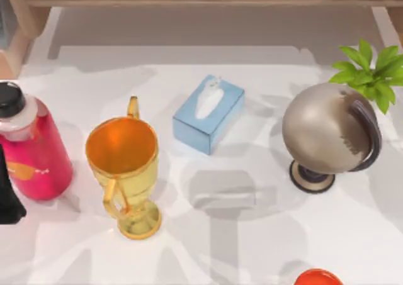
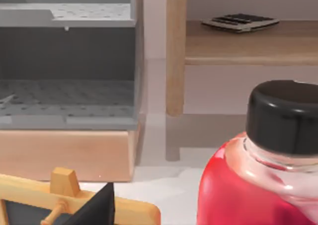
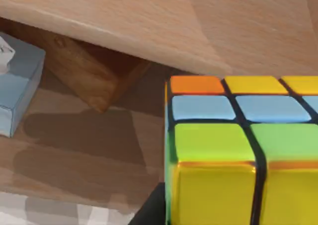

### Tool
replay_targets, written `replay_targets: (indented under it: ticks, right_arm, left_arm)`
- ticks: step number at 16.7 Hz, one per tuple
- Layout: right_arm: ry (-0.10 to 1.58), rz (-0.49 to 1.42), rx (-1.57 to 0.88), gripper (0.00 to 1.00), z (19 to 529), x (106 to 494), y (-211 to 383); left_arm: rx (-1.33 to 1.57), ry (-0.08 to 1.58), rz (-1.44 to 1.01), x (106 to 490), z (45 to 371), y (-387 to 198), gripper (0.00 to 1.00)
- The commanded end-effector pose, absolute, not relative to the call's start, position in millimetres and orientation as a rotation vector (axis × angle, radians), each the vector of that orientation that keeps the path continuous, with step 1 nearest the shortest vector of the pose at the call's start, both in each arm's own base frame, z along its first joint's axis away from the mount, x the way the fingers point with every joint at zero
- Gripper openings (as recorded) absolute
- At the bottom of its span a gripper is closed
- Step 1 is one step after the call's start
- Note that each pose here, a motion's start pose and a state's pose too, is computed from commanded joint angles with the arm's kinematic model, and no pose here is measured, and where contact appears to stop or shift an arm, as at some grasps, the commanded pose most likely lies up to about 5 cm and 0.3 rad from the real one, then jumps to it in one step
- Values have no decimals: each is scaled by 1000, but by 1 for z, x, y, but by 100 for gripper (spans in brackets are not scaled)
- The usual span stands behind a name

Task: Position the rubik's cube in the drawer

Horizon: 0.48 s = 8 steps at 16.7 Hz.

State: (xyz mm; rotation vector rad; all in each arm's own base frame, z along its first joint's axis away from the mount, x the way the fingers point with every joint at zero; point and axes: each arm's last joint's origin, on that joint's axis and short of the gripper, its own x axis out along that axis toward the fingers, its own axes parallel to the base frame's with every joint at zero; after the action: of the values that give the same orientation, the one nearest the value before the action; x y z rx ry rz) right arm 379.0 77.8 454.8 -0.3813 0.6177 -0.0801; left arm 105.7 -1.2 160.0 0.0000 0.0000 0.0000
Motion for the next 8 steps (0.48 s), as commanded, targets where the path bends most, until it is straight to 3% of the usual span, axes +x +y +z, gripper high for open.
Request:
replay_targets:
  ticks: [8]
  right_arm:
    - [1275,-96,-304,0,347,430,-66]
  left_arm:
    - [0,0,0,106,160,-1,100]
